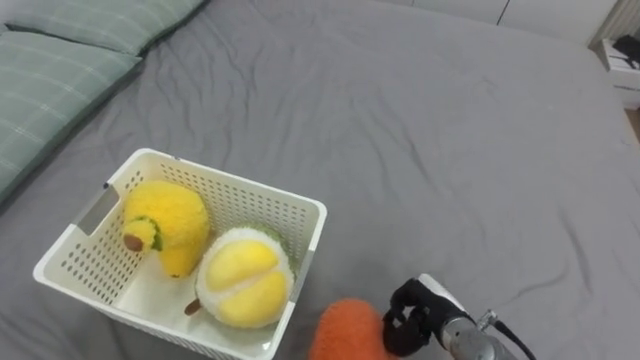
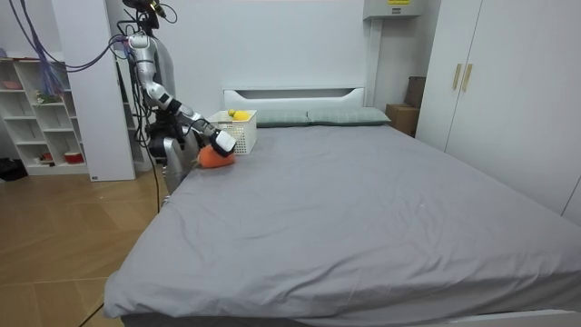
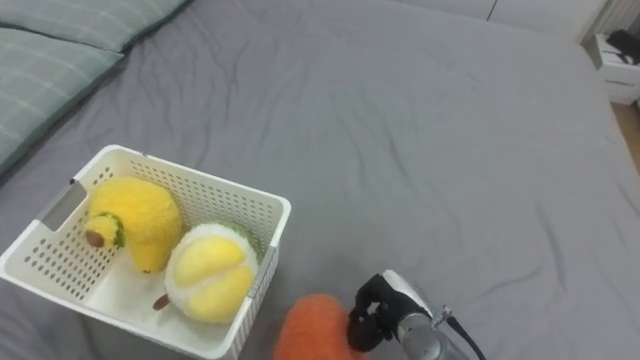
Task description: Collect toys from the bed
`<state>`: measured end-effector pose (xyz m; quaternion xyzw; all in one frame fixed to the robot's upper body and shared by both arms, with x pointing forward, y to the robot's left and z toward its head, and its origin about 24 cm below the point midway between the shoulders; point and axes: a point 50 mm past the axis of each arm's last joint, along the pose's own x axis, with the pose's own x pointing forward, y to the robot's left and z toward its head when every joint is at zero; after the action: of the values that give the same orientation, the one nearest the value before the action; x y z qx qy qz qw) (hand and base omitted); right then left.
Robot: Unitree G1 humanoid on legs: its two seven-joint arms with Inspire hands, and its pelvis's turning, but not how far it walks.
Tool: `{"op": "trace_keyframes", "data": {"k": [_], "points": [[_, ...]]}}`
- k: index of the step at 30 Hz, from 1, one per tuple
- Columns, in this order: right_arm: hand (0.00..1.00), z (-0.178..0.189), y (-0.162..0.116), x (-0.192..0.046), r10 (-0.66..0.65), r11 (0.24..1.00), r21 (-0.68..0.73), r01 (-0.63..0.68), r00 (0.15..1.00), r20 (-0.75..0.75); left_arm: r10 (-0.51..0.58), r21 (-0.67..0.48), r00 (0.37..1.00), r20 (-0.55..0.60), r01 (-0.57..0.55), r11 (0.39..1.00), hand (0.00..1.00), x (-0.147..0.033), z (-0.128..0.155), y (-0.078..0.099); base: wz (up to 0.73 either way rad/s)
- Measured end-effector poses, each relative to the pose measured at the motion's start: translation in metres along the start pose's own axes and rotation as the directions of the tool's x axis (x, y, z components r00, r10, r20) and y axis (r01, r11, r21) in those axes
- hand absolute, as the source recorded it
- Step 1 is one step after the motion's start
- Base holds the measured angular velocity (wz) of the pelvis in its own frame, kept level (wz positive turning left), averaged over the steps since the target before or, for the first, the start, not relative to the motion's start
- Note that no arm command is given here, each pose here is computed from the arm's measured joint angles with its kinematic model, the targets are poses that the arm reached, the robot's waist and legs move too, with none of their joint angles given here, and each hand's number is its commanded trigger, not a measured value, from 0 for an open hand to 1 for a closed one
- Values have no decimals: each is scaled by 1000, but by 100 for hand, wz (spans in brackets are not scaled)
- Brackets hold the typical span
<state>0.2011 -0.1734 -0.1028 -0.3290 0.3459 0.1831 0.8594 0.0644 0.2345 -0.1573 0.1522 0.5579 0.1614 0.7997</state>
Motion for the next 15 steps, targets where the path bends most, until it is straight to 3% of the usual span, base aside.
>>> {"op": "trace_keyframes", "data": {"k": [15], "points": [[100, 45, -35, -9, -161, 986, 76, 149, 965, 206, 23, -52, 1000, -9, -23, 998, 0, 2, -3, 10, -2]]}}
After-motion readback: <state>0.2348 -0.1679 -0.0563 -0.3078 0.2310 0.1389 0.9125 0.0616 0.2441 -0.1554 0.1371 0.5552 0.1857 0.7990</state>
